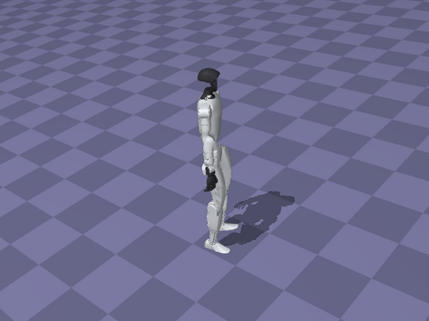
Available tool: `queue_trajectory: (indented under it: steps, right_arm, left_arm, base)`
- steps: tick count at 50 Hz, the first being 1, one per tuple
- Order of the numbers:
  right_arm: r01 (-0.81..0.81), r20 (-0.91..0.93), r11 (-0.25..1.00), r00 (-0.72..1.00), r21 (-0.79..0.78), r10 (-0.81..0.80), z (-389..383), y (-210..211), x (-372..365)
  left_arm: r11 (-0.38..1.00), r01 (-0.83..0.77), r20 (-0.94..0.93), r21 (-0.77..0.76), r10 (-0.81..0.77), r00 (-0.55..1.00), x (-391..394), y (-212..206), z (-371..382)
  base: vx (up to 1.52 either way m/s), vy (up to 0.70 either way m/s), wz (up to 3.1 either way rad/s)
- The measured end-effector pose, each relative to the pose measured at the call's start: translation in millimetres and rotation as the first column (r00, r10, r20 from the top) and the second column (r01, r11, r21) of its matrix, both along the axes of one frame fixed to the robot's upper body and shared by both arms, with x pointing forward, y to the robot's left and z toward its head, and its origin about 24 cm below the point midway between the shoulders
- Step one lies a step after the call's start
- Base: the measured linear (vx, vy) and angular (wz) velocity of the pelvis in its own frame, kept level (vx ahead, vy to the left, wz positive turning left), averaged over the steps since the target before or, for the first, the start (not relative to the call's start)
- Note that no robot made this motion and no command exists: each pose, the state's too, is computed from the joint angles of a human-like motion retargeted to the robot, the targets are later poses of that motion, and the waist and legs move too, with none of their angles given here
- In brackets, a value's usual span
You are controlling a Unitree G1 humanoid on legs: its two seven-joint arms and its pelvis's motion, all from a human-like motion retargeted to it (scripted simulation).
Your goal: Upper body actions
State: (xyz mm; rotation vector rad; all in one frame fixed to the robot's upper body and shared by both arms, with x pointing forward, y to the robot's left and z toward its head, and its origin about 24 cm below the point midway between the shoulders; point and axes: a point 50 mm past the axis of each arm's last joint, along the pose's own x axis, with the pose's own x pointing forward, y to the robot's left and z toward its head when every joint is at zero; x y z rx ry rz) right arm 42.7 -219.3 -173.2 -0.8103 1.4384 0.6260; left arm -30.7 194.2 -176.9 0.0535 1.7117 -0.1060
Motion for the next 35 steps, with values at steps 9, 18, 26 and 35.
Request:
queue_trajectory:
  steps: [9, 18, 26, 35]
  right_arm:
    - [-0.008, -0.131, 0.998, 0.991, -0.055, 0.0, 1.1, -7.0, -22.3]
    - [-0.01, -0.028, 1.0, 1.0, 0.02, 0.01, -0.7, 4.8, 3.2]
    - [0.061, -0.039, 0.993, 0.998, 0.101, -0.057, -0.6, 11.7, 10.5]
    - [-0.015, 0.017, 0.999, 1.0, 0.049, 0.014, 0.3, 3.6, 11.1]
  left_arm:
    - [0.993, -0.1, 0.054, 0.057, 0.097, 0.994, 4.6, -2.7, -1.4]
    - [0.996, -0.078, 0.07, -0.045, 0.081, 0.994, 12.9, -22.1, -3.7]
    - [0.999, 0.044, 0.19, -0.014, -0.04, 0.981, 39.5, -25.4, -5.2]
    - [0.998, 0.026, 0.174, -0.061, -0.015, 0.985, 33.3, -36.1, -5.3]
  base:
    - [-0.02, -0.13, 0.09]
    - [-0.07, -0.12, 0.27]
    - [-0.06, -0.08, 0.27]
    - [0.0, 0.0, 0.0]
